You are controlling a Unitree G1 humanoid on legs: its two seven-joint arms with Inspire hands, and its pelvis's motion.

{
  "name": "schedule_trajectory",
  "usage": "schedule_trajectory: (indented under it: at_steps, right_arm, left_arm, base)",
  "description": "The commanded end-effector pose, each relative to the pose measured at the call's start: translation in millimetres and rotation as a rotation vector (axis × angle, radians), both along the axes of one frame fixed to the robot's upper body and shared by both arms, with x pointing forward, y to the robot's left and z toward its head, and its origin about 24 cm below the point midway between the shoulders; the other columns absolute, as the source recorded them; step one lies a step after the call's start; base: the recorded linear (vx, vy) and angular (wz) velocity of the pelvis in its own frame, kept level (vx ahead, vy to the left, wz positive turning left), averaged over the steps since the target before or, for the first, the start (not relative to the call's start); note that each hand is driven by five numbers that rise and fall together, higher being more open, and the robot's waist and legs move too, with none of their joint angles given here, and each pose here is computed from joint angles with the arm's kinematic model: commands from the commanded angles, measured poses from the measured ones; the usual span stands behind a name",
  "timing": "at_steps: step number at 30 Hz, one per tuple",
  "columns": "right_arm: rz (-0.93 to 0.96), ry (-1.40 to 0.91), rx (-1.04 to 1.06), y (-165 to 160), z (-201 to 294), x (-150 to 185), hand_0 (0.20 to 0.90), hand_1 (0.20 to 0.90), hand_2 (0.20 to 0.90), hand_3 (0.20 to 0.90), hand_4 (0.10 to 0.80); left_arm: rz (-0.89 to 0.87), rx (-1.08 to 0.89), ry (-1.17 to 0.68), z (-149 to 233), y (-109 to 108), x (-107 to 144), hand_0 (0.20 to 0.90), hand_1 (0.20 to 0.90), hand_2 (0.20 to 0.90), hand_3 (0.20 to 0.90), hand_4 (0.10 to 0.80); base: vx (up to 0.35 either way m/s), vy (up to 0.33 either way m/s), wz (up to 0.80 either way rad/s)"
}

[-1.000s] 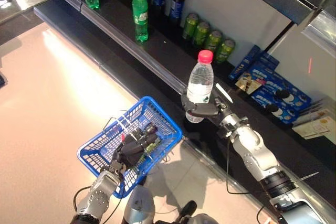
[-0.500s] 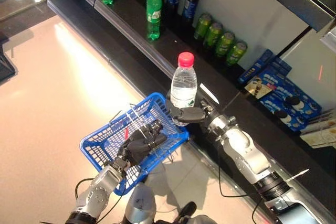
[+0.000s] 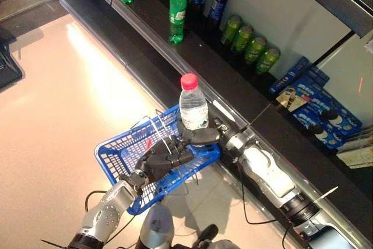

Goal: Pick up the drink and place into the basket.

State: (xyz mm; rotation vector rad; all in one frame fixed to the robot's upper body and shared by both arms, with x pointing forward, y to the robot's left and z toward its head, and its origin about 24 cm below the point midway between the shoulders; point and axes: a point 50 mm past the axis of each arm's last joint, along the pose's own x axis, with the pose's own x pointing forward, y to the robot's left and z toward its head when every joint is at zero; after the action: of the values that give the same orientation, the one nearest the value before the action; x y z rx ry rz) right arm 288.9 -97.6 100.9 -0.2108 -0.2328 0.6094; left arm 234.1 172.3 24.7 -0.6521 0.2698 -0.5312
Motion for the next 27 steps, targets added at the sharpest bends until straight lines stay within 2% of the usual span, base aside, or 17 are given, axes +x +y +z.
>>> schedule_trajectory:
  at_steps: [1,14,27]
  right_arm:
    - [0.092,-0.240,0.038,21,43,0,0.300,0.300,0.300,0.200,0.100]
    - [-0.018,-0.228,-0.257,7,10,13,0.300,0.300,0.300,0.200,0.100]
    - [-0.041,-0.207,-0.482,3,-11,21,0.300,0.300,0.300,0.200,0.100]
  left_arm:
    - [-0.450,-0.415,-0.747,135,-73,-10,0.300,0.300,0.300,0.200,0.100]
    - [-0.540,-0.439,-0.823,148,-74,-19,0.300,0.300,0.300,0.200,0.100]
    - [-0.633,-0.450,-0.903,160,-78,-28,0.300,0.300,0.300,0.200,0.100]
  base:
    - [0.000,0.000,0.00]
    - [0.007,-0.003,0.03]
    - [0.000,0.000,0.01]
